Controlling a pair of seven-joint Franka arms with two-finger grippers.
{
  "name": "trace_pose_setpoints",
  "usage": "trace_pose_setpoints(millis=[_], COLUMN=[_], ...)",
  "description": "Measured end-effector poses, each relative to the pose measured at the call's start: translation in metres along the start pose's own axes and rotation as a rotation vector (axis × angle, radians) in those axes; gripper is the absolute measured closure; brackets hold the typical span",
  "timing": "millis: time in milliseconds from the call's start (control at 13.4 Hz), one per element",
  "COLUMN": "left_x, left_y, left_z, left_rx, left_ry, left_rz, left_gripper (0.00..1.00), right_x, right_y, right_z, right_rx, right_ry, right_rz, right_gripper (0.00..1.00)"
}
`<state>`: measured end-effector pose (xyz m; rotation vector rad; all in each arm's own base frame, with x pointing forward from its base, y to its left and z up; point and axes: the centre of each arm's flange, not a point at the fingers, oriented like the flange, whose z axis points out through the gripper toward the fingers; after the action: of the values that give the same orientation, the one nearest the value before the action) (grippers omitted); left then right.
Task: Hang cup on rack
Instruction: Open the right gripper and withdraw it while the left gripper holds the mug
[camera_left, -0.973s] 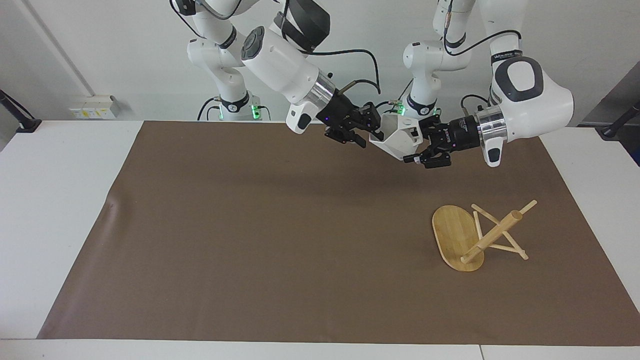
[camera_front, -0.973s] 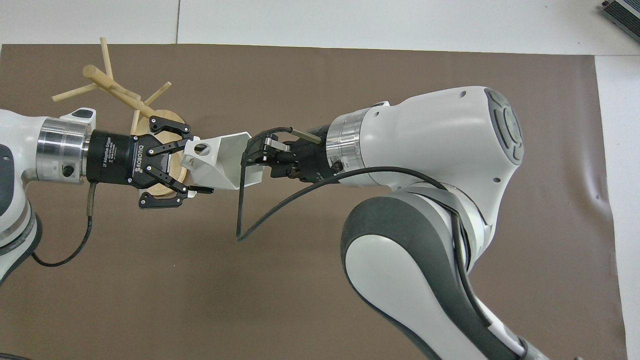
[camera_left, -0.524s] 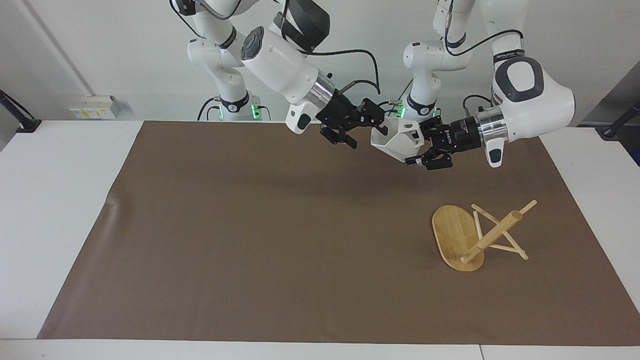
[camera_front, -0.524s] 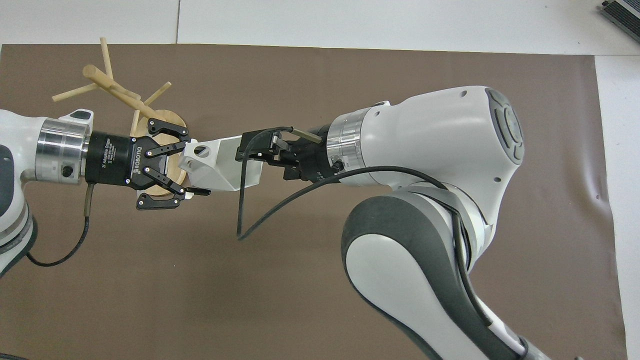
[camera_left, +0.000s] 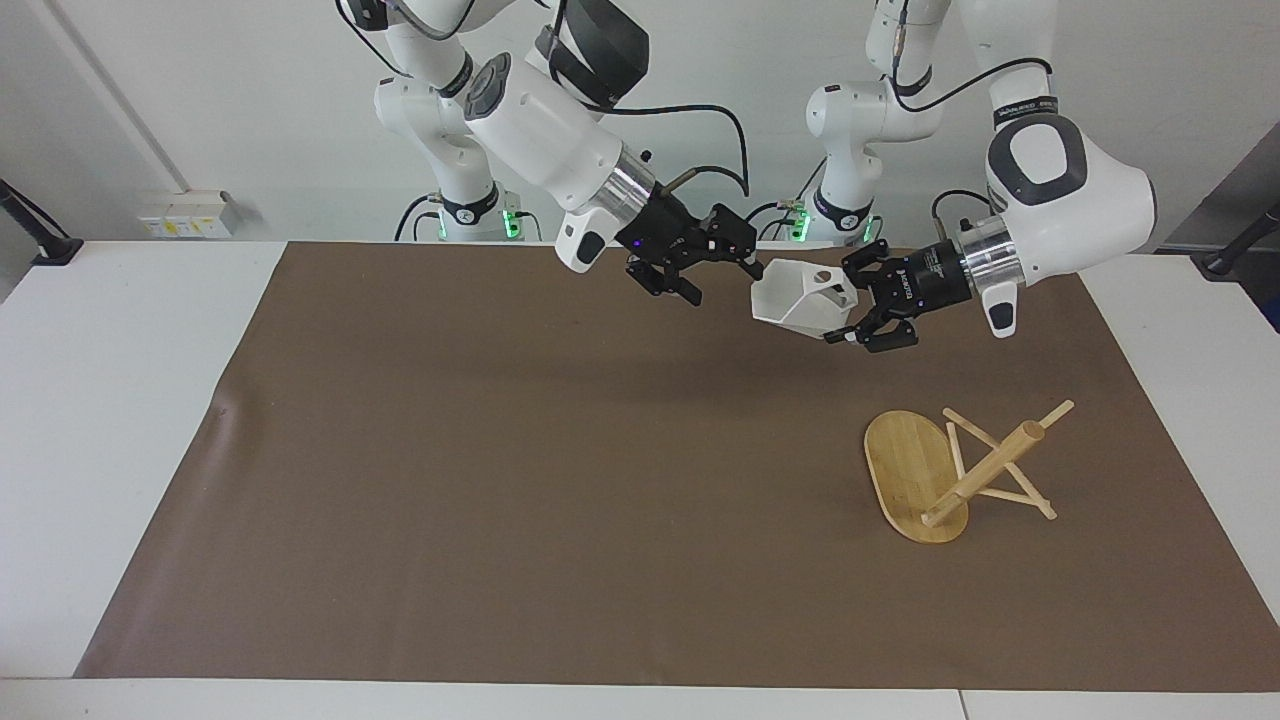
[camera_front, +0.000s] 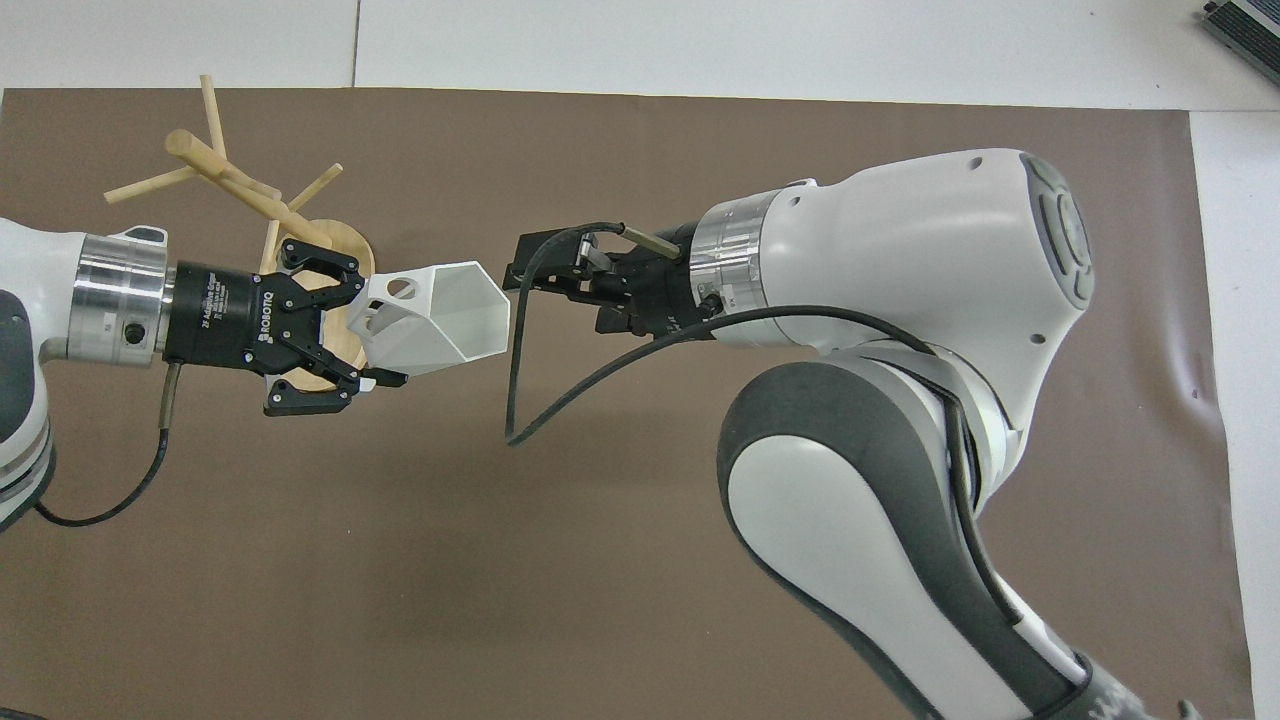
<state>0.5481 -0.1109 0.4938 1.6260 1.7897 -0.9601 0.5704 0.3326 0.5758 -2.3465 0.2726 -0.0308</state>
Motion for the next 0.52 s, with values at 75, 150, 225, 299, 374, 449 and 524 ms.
trace_pose_setpoints(millis=[75, 150, 225, 299, 374, 449, 524], left_x=[0.004, 0.008, 0.011, 0.015, 0.016, 0.018, 0.02], left_y=[0.002, 0.003, 0.006, 0.009, 0.012, 0.014, 0.017], left_z=[-0.002, -0.005, -0.009, -0.013, -0.015, -0.017, -0.019], left_rx=[-0.013, -0.029, -0.051, -0.084, -0.113, -0.142, -0.172], left_ry=[0.033, 0.063, 0.092, 0.116, 0.124, 0.126, 0.126], left_rz=[-0.019, -0.048, -0.085, -0.122, -0.154, -0.188, -0.223], left_gripper=[0.32, 0.32, 0.32, 0.32, 0.32, 0.32, 0.32], right_x=[0.007, 0.015, 0.022, 0.031, 0.039, 0.046, 0.053], right_y=[0.004, 0.01, 0.016, 0.023, 0.03, 0.038, 0.047], right_z=[-0.006, -0.014, -0.022, -0.035, -0.05, -0.068, -0.085], right_rx=[-0.006, -0.012, -0.02, -0.032, -0.047, -0.063, -0.079], right_ry=[0.017, 0.032, 0.042, 0.044, 0.041, 0.033, 0.024], right_rz=[-0.012, -0.033, -0.06, -0.094, -0.125, -0.154, -0.182], right_gripper=[0.0, 0.0, 0.0, 0.0, 0.0, 0.0, 0.0])
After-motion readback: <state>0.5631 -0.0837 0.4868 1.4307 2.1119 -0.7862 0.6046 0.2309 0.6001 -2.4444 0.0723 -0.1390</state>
